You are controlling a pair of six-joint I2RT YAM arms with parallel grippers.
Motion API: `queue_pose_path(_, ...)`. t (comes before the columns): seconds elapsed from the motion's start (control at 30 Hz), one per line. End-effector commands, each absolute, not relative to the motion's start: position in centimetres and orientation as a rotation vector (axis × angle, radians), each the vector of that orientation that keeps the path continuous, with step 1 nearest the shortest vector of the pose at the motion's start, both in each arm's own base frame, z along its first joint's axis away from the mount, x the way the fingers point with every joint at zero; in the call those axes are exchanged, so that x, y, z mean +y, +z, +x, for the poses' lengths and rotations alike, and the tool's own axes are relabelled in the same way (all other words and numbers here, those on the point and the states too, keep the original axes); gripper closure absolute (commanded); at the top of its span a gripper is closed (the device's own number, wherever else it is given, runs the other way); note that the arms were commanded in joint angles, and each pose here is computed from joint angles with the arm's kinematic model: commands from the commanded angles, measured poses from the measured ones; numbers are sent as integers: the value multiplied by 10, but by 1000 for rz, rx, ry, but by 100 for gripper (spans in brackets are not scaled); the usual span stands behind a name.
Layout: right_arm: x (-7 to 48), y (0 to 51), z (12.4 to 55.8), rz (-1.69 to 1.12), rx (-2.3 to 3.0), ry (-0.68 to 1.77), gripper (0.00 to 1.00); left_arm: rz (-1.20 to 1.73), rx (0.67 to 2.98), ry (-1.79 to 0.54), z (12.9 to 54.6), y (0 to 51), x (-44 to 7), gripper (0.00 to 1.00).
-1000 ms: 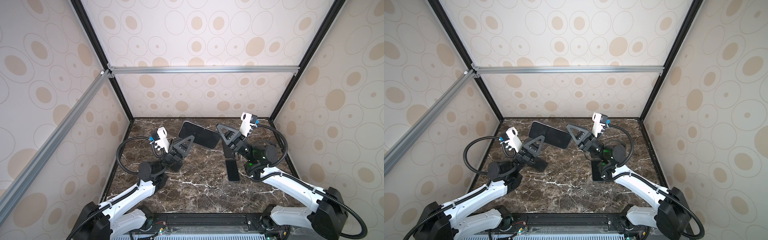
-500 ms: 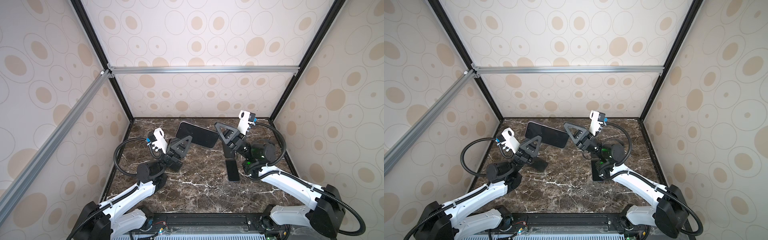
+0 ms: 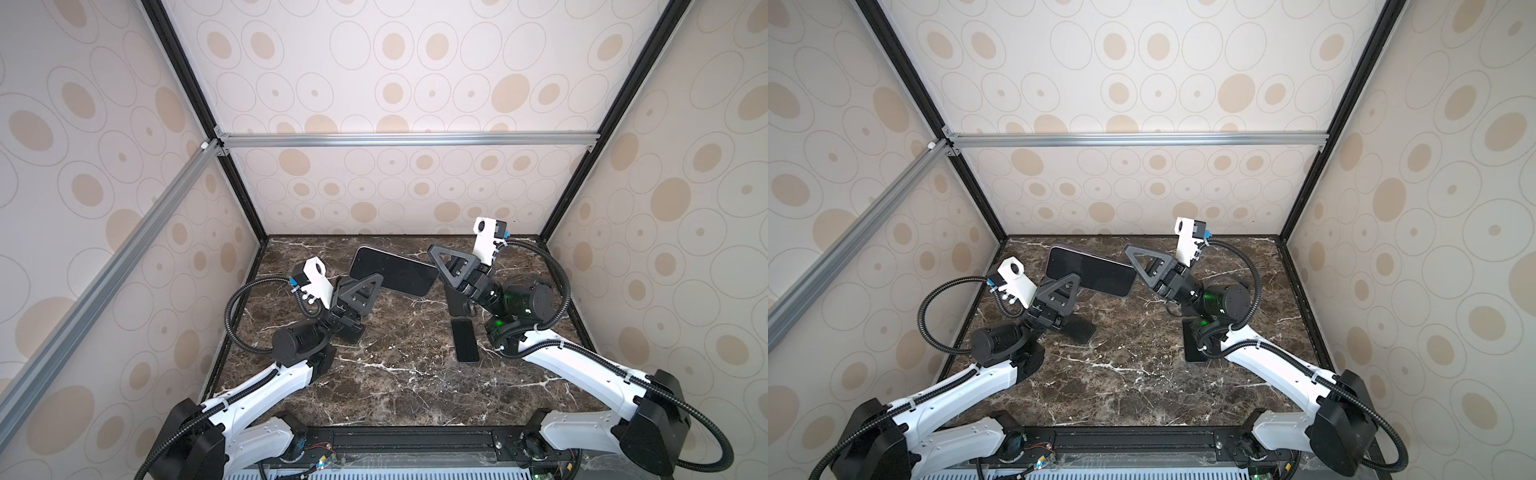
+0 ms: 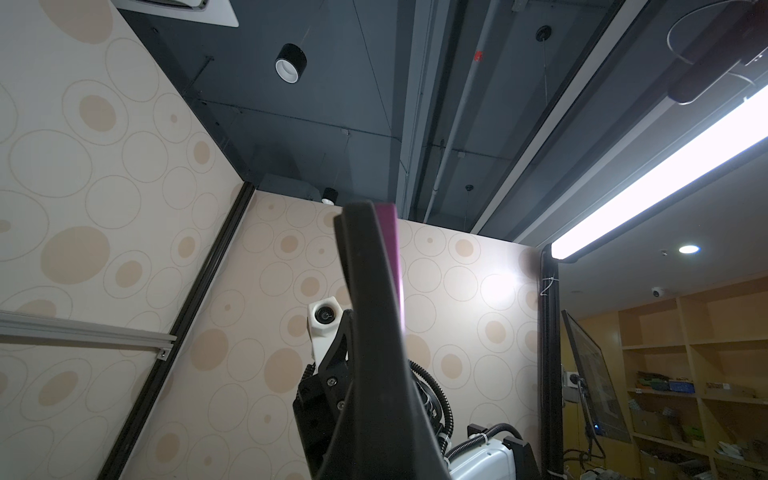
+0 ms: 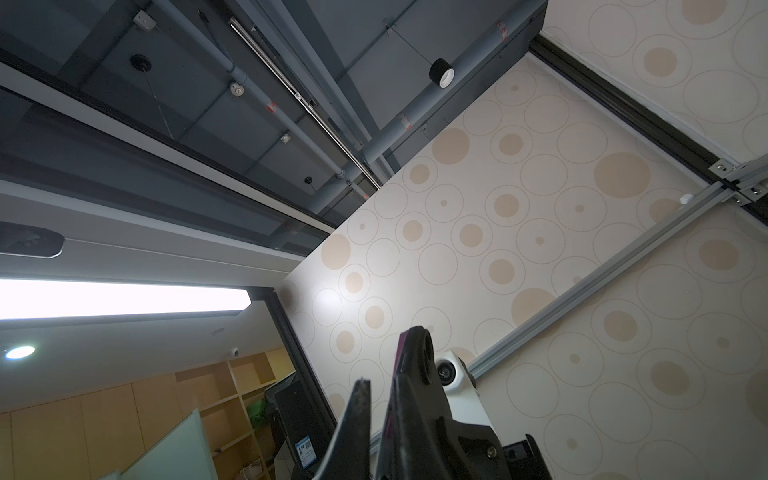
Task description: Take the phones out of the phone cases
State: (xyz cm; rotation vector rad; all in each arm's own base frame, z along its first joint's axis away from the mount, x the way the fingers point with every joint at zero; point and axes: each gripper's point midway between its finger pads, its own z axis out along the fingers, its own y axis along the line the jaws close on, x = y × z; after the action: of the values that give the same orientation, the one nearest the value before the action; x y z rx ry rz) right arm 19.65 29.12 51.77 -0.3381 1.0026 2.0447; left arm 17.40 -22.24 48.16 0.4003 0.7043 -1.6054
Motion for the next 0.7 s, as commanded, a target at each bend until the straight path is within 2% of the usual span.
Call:
queue_pose_path(0.0, 308, 497, 208, -296, 1156, 2087, 100, 584, 467, -1610, 121, 512, -210, 100)
queue_pose_path(0.67, 309, 493, 209, -351, 1286, 2113, 100, 674, 415, -1644, 106, 516, -212, 100)
